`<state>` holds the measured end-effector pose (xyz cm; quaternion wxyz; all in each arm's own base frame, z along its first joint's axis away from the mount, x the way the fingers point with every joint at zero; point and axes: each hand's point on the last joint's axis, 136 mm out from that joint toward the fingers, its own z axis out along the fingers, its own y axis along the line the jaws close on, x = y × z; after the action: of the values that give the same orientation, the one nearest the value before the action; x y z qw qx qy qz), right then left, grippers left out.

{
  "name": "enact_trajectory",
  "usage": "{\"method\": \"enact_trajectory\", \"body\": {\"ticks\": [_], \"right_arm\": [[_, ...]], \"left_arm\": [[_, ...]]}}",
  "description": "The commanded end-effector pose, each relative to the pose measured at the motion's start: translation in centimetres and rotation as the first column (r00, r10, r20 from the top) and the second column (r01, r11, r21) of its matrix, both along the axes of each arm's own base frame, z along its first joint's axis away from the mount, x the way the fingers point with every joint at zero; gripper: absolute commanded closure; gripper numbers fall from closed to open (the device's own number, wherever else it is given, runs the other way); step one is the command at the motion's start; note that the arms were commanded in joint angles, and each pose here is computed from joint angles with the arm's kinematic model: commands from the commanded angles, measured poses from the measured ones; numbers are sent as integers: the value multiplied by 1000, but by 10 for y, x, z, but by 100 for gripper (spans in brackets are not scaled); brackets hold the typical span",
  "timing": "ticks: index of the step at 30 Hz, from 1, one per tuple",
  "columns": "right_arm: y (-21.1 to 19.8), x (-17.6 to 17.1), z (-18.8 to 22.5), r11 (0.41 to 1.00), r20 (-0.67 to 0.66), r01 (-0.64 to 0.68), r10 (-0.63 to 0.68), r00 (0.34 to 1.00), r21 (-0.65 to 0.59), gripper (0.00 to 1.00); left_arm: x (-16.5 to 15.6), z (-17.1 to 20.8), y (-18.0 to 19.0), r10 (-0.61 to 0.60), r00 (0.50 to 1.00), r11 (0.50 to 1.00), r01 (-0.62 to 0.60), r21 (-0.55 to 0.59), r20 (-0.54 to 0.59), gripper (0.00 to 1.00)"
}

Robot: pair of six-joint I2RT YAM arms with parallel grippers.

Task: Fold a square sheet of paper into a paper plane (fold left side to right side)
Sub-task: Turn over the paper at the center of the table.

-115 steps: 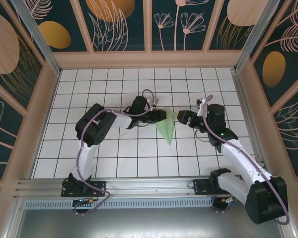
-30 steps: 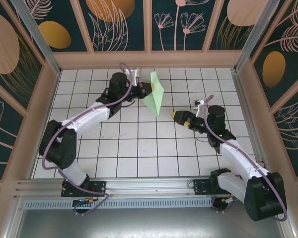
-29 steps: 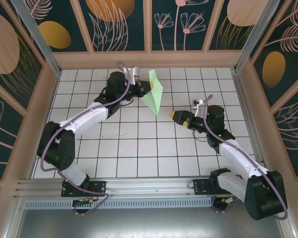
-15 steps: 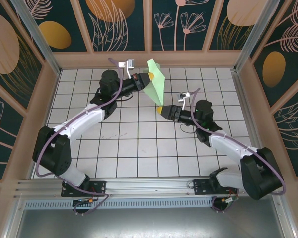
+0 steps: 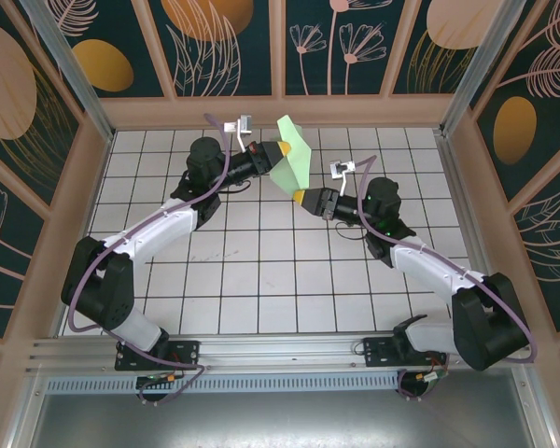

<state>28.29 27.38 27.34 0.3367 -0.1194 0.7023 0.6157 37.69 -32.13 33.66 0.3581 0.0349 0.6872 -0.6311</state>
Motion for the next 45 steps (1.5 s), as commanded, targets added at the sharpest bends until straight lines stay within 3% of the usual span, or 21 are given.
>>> {"method": "enact_trajectory", "body": {"ticks": [1,8,10,14,18,23,26,27,29,33,36,40,45], "right_arm": [[0,5,15,1000,57,16,-16,998,-2,65],[-3,11,1,996,42,48,-45,998,-80,77],[-5,14,-6,990,36,72,-68,997,-124,82],[-11,21,-20,965,37,123,-118,992,-233,85],[-17,26,-35,920,49,169,-163,985,-353,85],[-27,31,-53,822,83,227,-215,973,-522,86],[-40,38,-66,669,143,302,-282,949,-680,86],[-45,40,-71,591,173,326,-301,938,-738,86],[-59,44,-81,401,245,374,-338,909,-836,86],[-87,45,-100,-59,397,400,-322,860,-915,85],[-96,42,-114,-302,464,385,-263,846,-872,85],[-95,39,-134,-485,504,378,-158,849,-789,85],[-83,28,-175,-570,444,351,-29,895,-743,84]], "left_arm": [[-2,5,-2,-21,1000,999,21,-24,24,99],[-1,-7,-2,-14,1000,999,13,32,23,88],[-1,-10,0,5,999,998,-7,67,33,75],[-1,-17,10,52,997,985,-60,162,52,60],[-5,-20,30,126,987,950,-149,276,99,47],[-19,-13,64,227,956,887,-282,366,187,43],[-31,-4,86,276,926,846,-362,393,259,43],[-35,-2,94,297,913,830,-392,397,280,42],[-44,6,109,336,885,801,-449,396,323,42],[-60,13,138,410,831,746,-543,386,376,41],[-68,15,151,447,802,722,-585,370,395,41],[-71,12,161,477,784,698,-613,371,398,41],[-72,8,165,491,779,686,-622,378,391,41]]}}
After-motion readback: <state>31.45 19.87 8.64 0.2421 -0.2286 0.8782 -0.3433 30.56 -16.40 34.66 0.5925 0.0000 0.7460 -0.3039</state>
